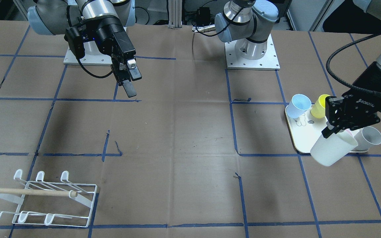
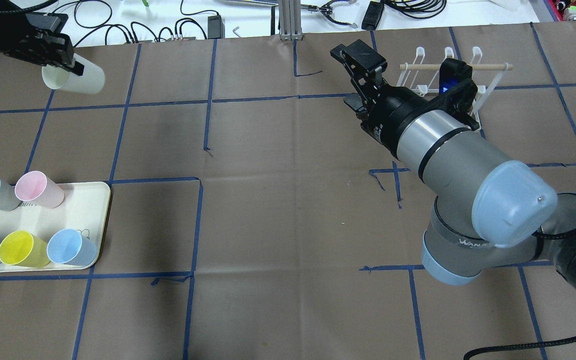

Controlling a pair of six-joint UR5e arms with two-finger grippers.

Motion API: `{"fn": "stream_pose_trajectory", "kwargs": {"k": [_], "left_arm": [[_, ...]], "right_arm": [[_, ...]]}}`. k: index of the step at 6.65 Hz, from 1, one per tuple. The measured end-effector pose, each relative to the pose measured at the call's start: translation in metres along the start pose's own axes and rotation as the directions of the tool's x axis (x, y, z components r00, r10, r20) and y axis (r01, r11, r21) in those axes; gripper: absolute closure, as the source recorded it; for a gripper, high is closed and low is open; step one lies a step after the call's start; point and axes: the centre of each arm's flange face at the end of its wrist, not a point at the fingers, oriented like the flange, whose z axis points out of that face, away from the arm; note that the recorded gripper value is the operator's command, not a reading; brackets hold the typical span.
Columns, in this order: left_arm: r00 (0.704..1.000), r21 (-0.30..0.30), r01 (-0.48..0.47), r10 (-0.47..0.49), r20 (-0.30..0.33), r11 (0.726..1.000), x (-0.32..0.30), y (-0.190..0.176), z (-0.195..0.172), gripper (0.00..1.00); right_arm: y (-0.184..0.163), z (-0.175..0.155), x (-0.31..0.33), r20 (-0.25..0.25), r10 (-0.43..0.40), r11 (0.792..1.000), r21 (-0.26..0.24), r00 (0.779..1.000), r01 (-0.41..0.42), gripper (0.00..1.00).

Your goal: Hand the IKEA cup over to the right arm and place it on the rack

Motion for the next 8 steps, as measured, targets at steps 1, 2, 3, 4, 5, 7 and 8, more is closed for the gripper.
{"fn": "stream_pose_trajectory", "kwargs": {"k": [1, 2, 3, 4, 5, 7, 8], "left_arm": [[0.995, 0.108, -0.049, 0.058, -0.084, 0.993, 0.017, -0.008, 0.007, 1.0], [0.98, 0.229, -0.105, 0.139, -0.139, 0.968, 0.034, -0.011, 0.022, 1.0], [0.96, 0.342, -0.15, 0.219, -0.175, 0.928, 0.046, -0.003, 0.04, 1.0], [0.931, 0.437, -0.175, 0.292, -0.217, 0.882, 0.057, 0.013, 0.062, 1.0], [0.891, 0.516, -0.183, 0.363, -0.272, 0.836, 0.067, 0.031, 0.082, 1.0], [0.786, 0.636, -0.202, 0.511, -0.348, 0.745, 0.092, 0.054, 0.125, 1.0], [0.747, 0.672, -0.213, 0.561, -0.357, 0.71, 0.107, 0.06, 0.142, 1.0]], "right_arm": [[-0.001, 0.002, 0.002, -0.006, 0.004, 1.0, 0.001, 1.0, -0.004, 0.0], [-0.001, 0.003, 0.003, -0.011, 0.009, 1.0, 0.001, 1.0, -0.009, 0.0], [-0.002, 0.003, 0.003, -0.013, 0.011, 1.0, 0.002, 1.0, -0.011, 0.0], [-0.003, 0.003, 0.003, -0.014, 0.011, 1.0, 0.005, 1.0, -0.011, 0.0], [-0.005, 0.003, 0.002, -0.014, 0.008, 1.0, 0.007, 1.0, -0.008, 0.0], [-0.005, 0.005, 0.004, -0.021, 0.004, 1.0, 0.004, 1.0, -0.004, 0.0], [-0.005, 0.011, 0.011, -0.035, 0.014, 1.0, -0.004, 0.999, -0.014, 0.0]]}}
